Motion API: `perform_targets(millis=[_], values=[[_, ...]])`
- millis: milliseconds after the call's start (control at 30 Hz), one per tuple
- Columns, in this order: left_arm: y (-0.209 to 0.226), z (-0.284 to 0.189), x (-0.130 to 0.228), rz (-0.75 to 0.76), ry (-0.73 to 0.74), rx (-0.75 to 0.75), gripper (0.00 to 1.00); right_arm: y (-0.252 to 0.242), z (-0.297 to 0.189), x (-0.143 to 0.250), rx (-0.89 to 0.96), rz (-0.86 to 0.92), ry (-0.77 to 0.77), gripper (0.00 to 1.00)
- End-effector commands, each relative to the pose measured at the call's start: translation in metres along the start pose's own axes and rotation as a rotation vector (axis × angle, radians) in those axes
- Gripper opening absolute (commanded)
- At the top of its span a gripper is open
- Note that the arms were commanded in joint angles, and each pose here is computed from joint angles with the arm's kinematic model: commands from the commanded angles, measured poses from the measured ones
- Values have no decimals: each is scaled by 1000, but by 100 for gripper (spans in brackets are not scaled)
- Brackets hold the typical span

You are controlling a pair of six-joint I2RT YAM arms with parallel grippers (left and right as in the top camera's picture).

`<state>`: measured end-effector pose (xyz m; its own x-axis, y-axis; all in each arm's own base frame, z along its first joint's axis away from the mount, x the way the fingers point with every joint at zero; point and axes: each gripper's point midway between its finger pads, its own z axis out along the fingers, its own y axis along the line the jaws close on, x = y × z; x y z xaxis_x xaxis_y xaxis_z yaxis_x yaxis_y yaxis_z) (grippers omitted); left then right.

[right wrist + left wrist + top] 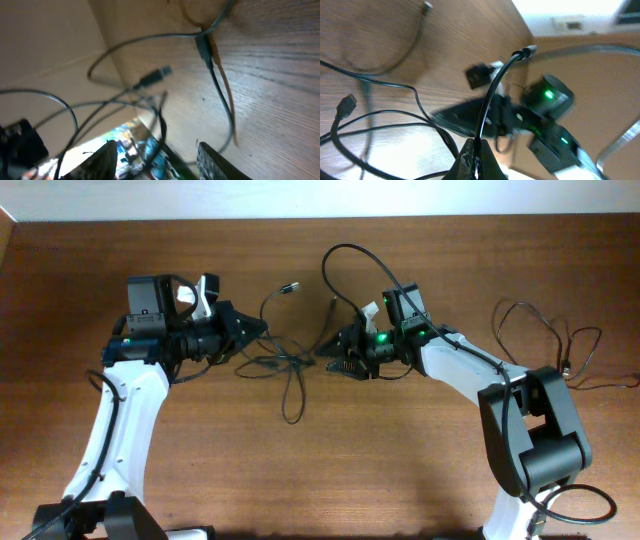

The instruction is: Untangle cables

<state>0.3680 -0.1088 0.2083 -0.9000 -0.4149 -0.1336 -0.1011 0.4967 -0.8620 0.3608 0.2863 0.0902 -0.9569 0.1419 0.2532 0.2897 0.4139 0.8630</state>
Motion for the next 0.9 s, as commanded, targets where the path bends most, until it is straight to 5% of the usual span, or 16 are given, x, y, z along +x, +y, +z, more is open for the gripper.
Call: perform_targets(millis=[0, 167, 467, 867], values=[[-32, -5, 16, 29, 110, 190, 0, 2, 2, -9, -8, 130, -36, 51], [-53, -12, 26, 100, 169, 313, 0, 14, 1, -17, -44, 90, -67, 51], [-50, -11, 24, 100, 158, 297, 0, 16, 12, 1, -42, 50, 0, 28], [-49, -11, 25, 92, 160, 292, 0, -23, 19, 17, 121, -62, 19, 27]])
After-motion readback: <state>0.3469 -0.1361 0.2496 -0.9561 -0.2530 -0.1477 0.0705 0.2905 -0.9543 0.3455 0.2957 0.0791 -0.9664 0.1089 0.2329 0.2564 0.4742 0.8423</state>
